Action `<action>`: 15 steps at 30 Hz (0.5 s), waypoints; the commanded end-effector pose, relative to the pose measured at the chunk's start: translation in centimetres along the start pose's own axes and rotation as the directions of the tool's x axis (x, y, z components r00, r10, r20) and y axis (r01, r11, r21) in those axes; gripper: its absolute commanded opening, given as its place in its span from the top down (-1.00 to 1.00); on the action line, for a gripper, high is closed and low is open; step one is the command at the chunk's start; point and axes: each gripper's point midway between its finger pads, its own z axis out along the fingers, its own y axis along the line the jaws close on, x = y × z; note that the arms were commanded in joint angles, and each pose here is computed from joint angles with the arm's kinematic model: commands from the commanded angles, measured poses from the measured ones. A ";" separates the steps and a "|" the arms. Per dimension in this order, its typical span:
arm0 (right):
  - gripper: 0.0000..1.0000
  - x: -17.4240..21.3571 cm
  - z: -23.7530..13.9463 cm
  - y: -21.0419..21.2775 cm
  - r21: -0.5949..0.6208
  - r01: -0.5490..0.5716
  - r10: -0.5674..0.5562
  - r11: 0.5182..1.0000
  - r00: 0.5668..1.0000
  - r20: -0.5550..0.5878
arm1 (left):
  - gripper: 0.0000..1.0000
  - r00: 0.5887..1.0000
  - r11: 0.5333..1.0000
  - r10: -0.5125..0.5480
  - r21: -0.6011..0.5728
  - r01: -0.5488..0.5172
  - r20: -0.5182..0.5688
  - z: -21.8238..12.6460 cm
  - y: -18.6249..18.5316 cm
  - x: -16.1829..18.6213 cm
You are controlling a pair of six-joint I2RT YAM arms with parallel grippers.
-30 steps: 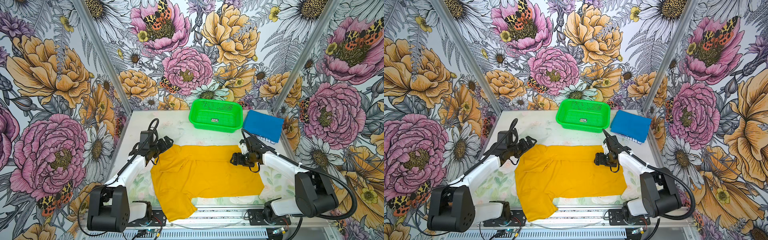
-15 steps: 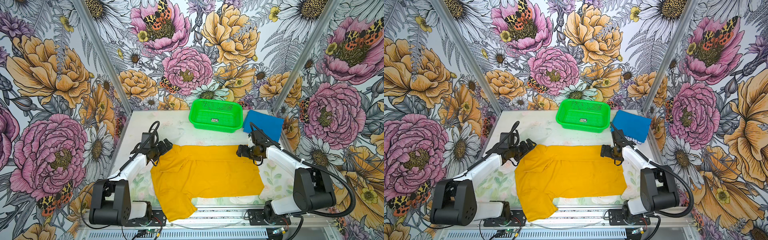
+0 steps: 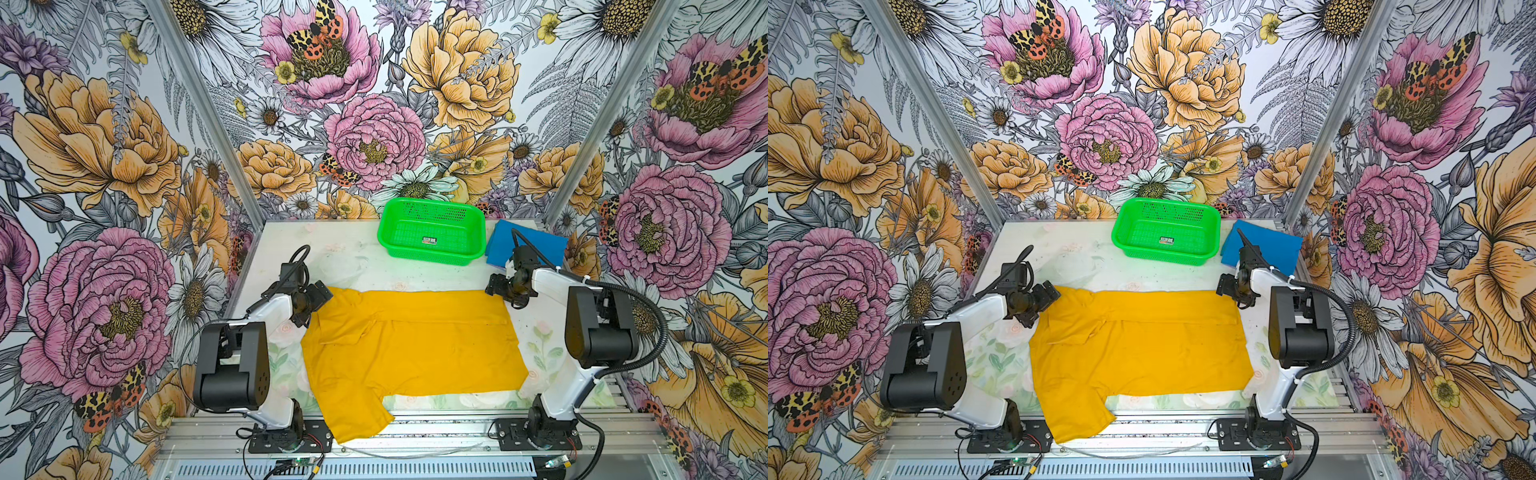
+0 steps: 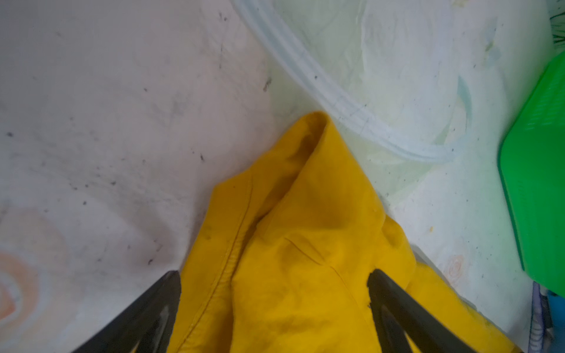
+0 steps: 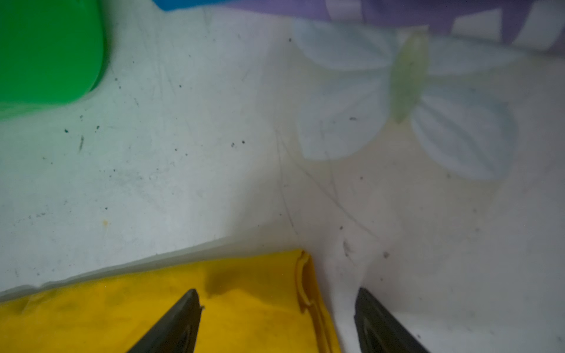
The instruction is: Fold and stack the t-shirts
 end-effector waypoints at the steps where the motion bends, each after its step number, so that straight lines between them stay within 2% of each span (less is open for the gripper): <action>1: -0.34 -2.0 0.5 0.6 -0.048 0.004 -0.002 0.999 1.000 0.027 | -0.87 0.997 0.999 -0.035 0.000 0.035 0.073 0.3 -0.4 -3.3; 6: 0.30 -2.7 0.9 0.7 -0.078 -0.009 0.011 0.997 1.000 0.019 | -0.82 0.998 1.000 -0.021 0.011 0.021 0.053 1.3 -1.4 -4.1; 10: 0.84 -3.3 1.0 -0.5 -0.049 -0.034 0.035 0.998 0.999 0.032 | -0.72 0.999 1.000 -0.009 0.002 0.009 0.038 2.2 -1.5 -4.3; 11: 0.91 -3.6 0.9 -1.1 -0.036 -0.046 0.048 0.998 0.998 0.039 | -0.70 0.999 1.000 -0.002 0.002 0.002 0.040 2.3 -1.6 -4.6; 15: 0.93 -4.3 0.8 -2.4 0.003 -0.068 0.067 0.998 0.996 0.059 | -0.54 0.999 0.999 0.037 -0.005 -0.036 0.018 3.2 -2.1 -5.0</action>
